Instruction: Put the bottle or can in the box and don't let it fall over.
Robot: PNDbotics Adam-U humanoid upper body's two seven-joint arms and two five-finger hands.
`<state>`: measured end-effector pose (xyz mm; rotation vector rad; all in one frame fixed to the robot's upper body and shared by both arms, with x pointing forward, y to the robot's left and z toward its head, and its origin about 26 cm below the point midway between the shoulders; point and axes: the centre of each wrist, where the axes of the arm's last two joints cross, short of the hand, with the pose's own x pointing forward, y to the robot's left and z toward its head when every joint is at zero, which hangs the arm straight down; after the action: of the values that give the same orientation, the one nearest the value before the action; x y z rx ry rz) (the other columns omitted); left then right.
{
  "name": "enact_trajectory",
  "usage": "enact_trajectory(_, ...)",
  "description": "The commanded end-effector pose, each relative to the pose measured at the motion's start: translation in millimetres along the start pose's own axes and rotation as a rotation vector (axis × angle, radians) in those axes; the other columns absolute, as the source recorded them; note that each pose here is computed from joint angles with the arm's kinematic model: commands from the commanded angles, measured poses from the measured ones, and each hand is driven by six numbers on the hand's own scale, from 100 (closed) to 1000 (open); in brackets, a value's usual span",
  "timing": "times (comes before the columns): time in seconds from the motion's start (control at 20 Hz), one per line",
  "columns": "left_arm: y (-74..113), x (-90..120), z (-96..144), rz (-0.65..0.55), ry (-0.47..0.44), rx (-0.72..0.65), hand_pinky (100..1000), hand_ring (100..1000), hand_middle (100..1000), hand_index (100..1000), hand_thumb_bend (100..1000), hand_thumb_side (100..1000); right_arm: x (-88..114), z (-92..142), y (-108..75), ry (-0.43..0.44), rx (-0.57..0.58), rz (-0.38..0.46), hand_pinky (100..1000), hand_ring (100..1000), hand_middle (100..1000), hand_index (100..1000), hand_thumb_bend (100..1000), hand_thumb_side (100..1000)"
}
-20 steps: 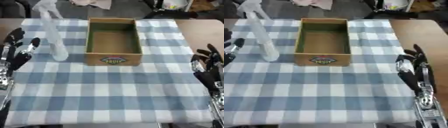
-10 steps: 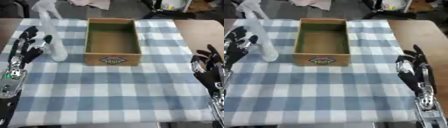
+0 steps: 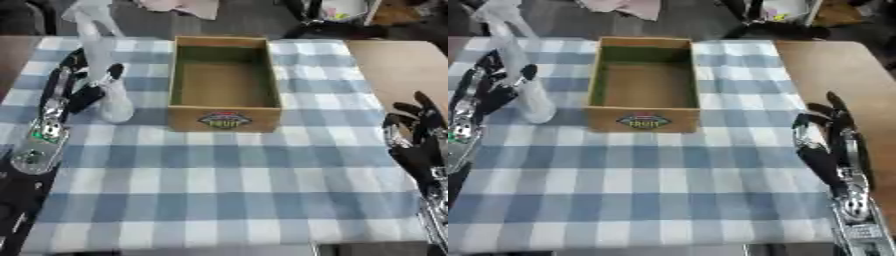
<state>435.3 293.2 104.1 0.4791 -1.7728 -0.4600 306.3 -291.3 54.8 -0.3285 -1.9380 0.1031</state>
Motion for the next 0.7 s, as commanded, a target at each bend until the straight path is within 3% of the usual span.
enact_trajectory(0.05, 2.6, 8.4, -10.3, -0.039, -0.023, -0.01, 913, 917, 831, 937, 592, 585, 4.5, -3.8, -1.7, -0.02, 0.007, 0.0, 981, 776, 784, 1000, 135, 341)
enact_trajectory(0.4, -9.2, -0.3, -10.2, -0.094, 0.012, -0.077, 909, 902, 784, 900, 525, 506, 4.0, -3.7, -1.7, -0.019, 0.008, -0.001, 981, 776, 784, 1000, 139, 341)
enact_trajectory(0.65, -15.6, -6.2, -8.6, -0.088, 0.029, -0.084, 889, 845, 568, 734, 226, 152, 3.7, -3.5, -1.6, -0.018, 0.007, -0.001, 981, 776, 784, 1000, 140, 341)
enact_trajectory(0.7, -16.3, -7.0, -8.3, -0.083, 0.033, -0.079, 880, 820, 506, 680, 128, 100, 3.6, -3.5, -1.6, -0.017, 0.006, -0.001, 981, 776, 784, 1000, 141, 341)
